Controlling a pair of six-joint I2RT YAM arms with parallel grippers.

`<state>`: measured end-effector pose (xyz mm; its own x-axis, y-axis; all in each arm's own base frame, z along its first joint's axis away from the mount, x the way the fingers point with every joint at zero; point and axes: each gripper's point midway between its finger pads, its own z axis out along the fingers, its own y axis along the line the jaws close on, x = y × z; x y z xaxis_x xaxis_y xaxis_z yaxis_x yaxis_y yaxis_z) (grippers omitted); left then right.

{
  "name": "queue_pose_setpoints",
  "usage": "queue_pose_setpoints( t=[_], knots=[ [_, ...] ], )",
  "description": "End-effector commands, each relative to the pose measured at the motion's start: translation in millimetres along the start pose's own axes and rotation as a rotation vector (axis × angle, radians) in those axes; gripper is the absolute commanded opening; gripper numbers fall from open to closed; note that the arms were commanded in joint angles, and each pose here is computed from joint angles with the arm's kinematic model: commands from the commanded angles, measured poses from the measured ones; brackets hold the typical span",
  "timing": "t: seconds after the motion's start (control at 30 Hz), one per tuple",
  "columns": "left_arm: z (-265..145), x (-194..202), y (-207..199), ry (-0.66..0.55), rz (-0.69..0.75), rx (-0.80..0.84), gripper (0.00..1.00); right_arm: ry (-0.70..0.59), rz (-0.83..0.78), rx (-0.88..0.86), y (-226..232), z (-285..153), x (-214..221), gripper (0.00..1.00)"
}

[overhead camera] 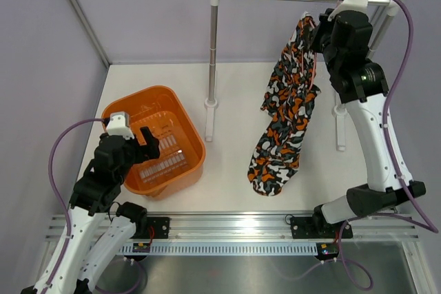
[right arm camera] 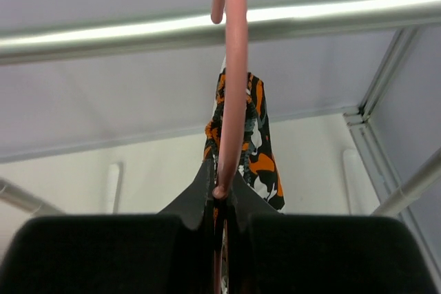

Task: Remove the shorts from the hanger

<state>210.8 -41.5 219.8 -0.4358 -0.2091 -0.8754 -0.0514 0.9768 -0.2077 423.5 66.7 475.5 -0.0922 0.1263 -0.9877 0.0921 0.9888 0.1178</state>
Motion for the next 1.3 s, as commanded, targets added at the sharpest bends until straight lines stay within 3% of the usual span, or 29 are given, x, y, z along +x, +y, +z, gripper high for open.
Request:
queue_pose_setpoints(
  t=[0.0,0.27,0.43,0.67,0.83,0.93,1.27],
  knots=[
    [-8,-25,-23,-0.081,0.019,0.127,0.99,0.025,0.069,-0.147,20,-40,1,0.0],
    [-17,-51,-87,-0.051,-0.006,0.408,0.98,0.139,0.121,-0.302,33,-112,43,0.0],
    [-20,-82,-124,-0.075,0.004,0.45,0.98,0.185,0.128,-0.359,42,-145,65,0.0],
    [-33,-100,-226,-0.075,0.122,0.541,0.98,0.227,0.108,-0.368,53,-174,92,0.0],
    [-37,-128,-292,-0.115,0.074,0.621,0.99,0.247,0.105,-0.39,64,-183,103,0.0],
    [-18,-123,-322,-0.096,0.061,0.625,0.98,0.252,0.092,-0.396,70,-188,105,0.0],
    [20,-98,-350,-0.041,0.1,0.567,0.89,0.235,0.079,-0.408,81,-195,94,0.0]
  ],
)
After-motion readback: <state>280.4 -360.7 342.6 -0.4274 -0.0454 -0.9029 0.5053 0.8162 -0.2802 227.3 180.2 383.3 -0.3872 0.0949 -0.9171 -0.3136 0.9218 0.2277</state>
